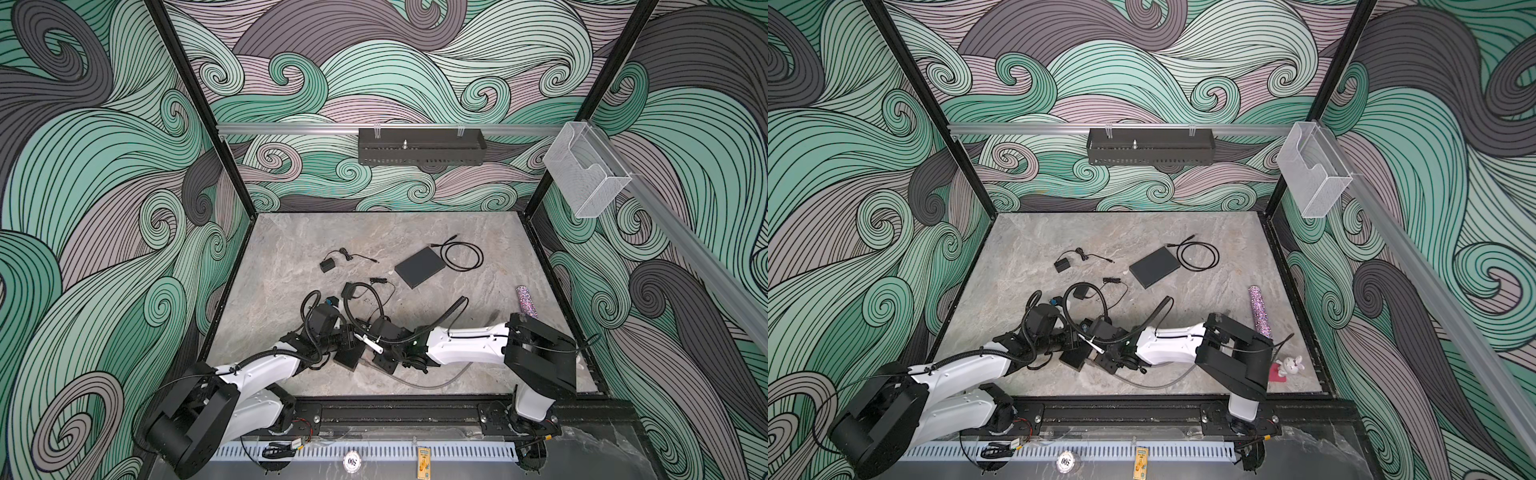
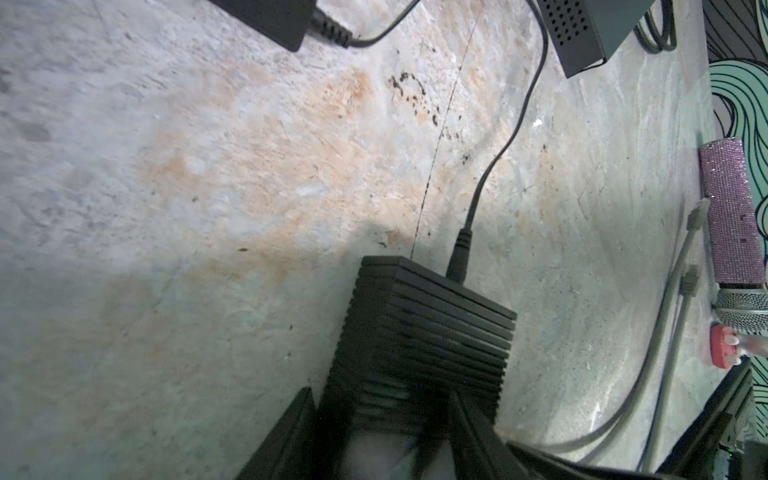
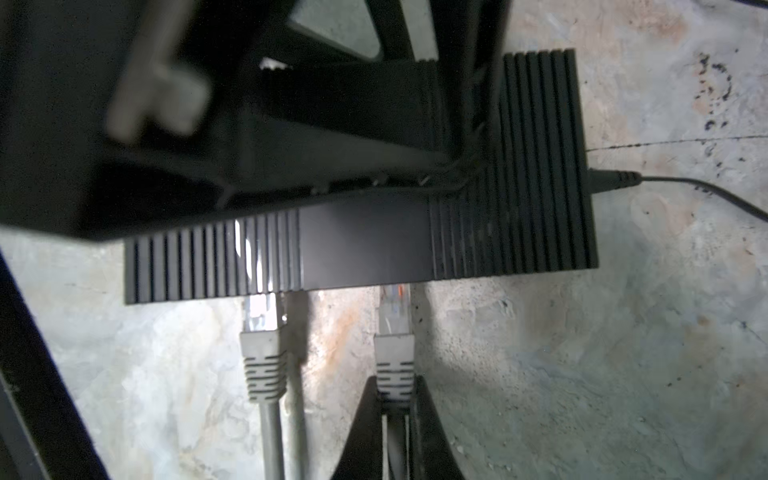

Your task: Insert the plug into the switch port

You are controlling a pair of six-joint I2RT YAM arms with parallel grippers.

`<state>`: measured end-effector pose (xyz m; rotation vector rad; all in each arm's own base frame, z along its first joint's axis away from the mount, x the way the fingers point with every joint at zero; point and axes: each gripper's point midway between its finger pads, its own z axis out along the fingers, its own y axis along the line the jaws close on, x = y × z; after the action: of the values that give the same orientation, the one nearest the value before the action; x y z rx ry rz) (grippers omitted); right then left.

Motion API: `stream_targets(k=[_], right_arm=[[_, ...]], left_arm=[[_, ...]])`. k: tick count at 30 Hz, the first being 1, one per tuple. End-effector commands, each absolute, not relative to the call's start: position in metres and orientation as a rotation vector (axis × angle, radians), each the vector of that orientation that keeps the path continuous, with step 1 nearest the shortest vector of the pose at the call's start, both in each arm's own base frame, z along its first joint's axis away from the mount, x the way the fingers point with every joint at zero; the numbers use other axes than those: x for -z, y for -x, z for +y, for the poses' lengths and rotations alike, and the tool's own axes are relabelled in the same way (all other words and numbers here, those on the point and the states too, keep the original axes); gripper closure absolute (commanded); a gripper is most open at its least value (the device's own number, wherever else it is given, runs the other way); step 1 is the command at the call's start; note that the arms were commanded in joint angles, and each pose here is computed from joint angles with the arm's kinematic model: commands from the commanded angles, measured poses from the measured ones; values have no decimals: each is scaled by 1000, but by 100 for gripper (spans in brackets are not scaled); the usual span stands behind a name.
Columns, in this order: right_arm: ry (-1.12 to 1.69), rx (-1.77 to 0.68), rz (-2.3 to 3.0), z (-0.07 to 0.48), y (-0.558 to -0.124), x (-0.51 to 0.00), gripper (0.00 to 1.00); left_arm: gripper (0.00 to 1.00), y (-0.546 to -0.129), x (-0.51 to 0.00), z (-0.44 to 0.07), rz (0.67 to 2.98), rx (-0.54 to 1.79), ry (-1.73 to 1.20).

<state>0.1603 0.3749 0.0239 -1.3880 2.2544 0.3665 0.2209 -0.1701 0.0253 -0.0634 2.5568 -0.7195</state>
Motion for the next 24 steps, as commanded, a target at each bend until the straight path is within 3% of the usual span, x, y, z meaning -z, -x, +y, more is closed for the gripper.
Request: stream_targets(k=[1,10,14,24], right_arm=[[1247,-620,2088,429,-164,-77,100],[1286,-539,2066,426,-170,-65,100],[1322,-491,2057,423,-174,-55,100],[1327,-487,1990,427,-180,-69,100]], left_arm=[[50,-183,-1,-170,2730,768,59],[51,-180,1,-173,2741,795,58],[65,-174,7,-172,2752,810,64],[66,-164,18,-172,2778,843,95]])
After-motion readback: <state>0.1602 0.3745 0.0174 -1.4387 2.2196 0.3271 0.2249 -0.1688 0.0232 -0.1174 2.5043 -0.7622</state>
